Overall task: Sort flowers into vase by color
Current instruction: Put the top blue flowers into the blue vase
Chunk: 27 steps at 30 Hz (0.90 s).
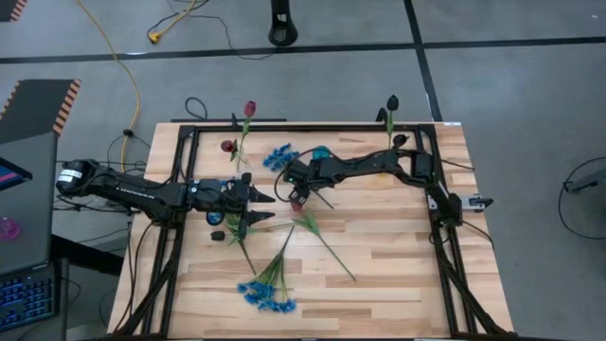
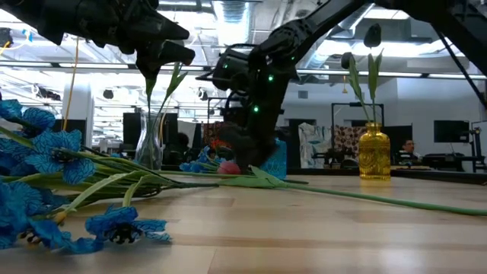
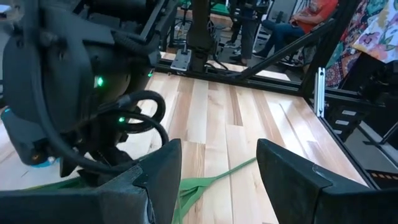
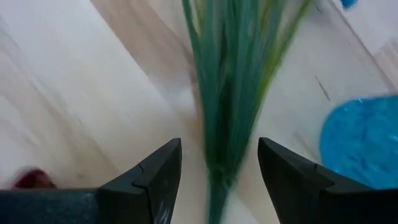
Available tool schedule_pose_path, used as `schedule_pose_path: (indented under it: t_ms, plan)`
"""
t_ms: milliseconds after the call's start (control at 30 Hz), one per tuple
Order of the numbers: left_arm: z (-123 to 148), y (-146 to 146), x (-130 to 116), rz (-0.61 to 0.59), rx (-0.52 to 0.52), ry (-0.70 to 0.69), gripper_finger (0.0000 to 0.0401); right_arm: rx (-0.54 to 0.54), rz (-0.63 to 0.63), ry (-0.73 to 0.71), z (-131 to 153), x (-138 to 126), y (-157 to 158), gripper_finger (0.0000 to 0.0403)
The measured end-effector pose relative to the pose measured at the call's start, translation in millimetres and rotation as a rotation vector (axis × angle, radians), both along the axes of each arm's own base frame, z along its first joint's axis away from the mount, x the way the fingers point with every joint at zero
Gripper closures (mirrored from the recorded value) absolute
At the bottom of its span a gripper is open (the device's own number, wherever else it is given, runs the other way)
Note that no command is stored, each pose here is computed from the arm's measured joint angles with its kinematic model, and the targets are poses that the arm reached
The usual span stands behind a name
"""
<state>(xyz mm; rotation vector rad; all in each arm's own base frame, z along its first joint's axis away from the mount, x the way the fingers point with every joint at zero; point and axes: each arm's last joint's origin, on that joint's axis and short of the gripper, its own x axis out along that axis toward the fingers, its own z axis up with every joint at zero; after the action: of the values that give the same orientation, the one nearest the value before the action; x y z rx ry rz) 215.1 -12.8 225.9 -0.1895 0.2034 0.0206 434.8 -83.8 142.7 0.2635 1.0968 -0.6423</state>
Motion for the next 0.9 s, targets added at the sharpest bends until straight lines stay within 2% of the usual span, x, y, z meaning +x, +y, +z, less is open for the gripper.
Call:
schedule_pose_path:
  t_ms: [167, 267, 367, 667, 733, 900]
  plan:
    - [-0.1, -0.1, 0.0, -0.002, 0.000, 0.001, 0.0205, 0.009, -0.005, 0.002, -5.3, 1.2, -3.3, 0.0164]
    - [-0.1, -0.1, 0.0, -0.002, -0.001, 0.002, 0.0205, 0.018, -0.004, 0.013, -5.7, 0.1, -3.7, 0.0179]
    - [-0.4, -0.1, -0.1, -0.004, -0.001, 0.004, 0.0205, 0.035, 0.004, 0.009, -5.6, 0.2, -3.0, 0.0214]
    - [0.8, -0.2, -1.4, -0.015, 0.022, 0.002, 0.0205, 0.044, 0.011, 0.026, -4.9, -1.7, -1.9, 0.0354]
    - [3.1, -0.2, -2.1, -0.016, 0.025, -0.012, 0.0205, 0.041, 0.012, 0.044, -2.7, -4.0, -0.5, 0.0366]
    - [12.3, 0.4, -9.8, -0.018, 0.037, -0.052, 0.0205, 0.041, 0.024, 0.061, 8.6, -9.6, 3.0, 0.0366]
